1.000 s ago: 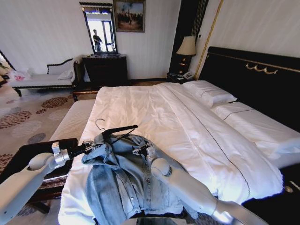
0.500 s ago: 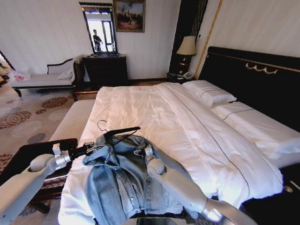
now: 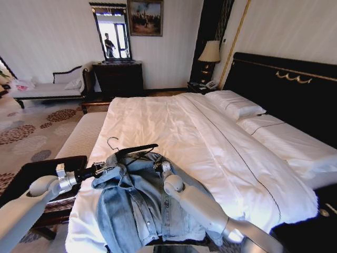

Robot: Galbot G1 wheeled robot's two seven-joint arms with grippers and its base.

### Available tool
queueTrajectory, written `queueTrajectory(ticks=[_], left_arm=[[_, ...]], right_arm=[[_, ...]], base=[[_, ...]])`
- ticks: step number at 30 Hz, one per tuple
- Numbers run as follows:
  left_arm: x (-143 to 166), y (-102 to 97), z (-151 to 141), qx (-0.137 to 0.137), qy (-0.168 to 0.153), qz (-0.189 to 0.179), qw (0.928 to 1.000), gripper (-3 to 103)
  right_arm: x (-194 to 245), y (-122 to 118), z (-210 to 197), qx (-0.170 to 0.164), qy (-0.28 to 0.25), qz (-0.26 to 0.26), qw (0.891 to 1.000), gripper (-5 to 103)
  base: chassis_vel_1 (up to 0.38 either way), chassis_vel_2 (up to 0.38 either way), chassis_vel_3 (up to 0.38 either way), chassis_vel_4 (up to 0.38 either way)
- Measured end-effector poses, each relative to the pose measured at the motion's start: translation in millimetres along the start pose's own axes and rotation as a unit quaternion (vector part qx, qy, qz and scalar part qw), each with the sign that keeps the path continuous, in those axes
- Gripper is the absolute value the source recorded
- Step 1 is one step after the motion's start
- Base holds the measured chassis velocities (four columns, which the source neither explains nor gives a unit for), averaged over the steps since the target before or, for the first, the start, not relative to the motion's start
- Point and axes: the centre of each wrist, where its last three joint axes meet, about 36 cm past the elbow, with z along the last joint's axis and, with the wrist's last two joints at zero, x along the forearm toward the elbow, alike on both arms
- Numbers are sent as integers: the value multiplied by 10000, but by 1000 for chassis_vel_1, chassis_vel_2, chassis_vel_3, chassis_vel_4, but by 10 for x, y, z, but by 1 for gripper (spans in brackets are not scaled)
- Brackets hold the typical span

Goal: Pick up the clothes from the bed and hang them on the clothes hanger.

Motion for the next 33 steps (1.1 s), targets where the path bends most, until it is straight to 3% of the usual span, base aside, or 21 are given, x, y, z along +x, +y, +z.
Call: queueTrajectory(ticks=[5, 10, 18, 26, 28, 33], left_arm=[[15, -23, 6, 13, 5, 2, 10000, 19], [35, -37, 6, 20, 12, 2, 10000, 19], [130, -88, 41, 51, 34, 0, 10000, 19], [226, -172, 71, 53, 25, 5, 10000, 19], [253, -178, 52, 35, 24, -11, 10000, 19], [253, -183, 25, 12, 4, -1, 10000, 19]], right_arm=[[1, -2, 1, -28, -11, -3, 10000, 18], [-5, -13, -10, -86, -49, 6, 10000, 6], [154, -160, -194, -482, -180, -45, 9987, 6], [333, -623, -426, -794, -300, 123, 9963, 6], [366, -790, -512, -820, -342, 230, 9958, 6], [418, -899, -522, -709, -332, 198, 9967, 6]], base=[[0, 0, 0, 0], [0, 0, 0, 0], [0, 0, 0, 0], [0, 0, 0, 0], [0, 0, 0, 0], [0, 0, 0, 0]])
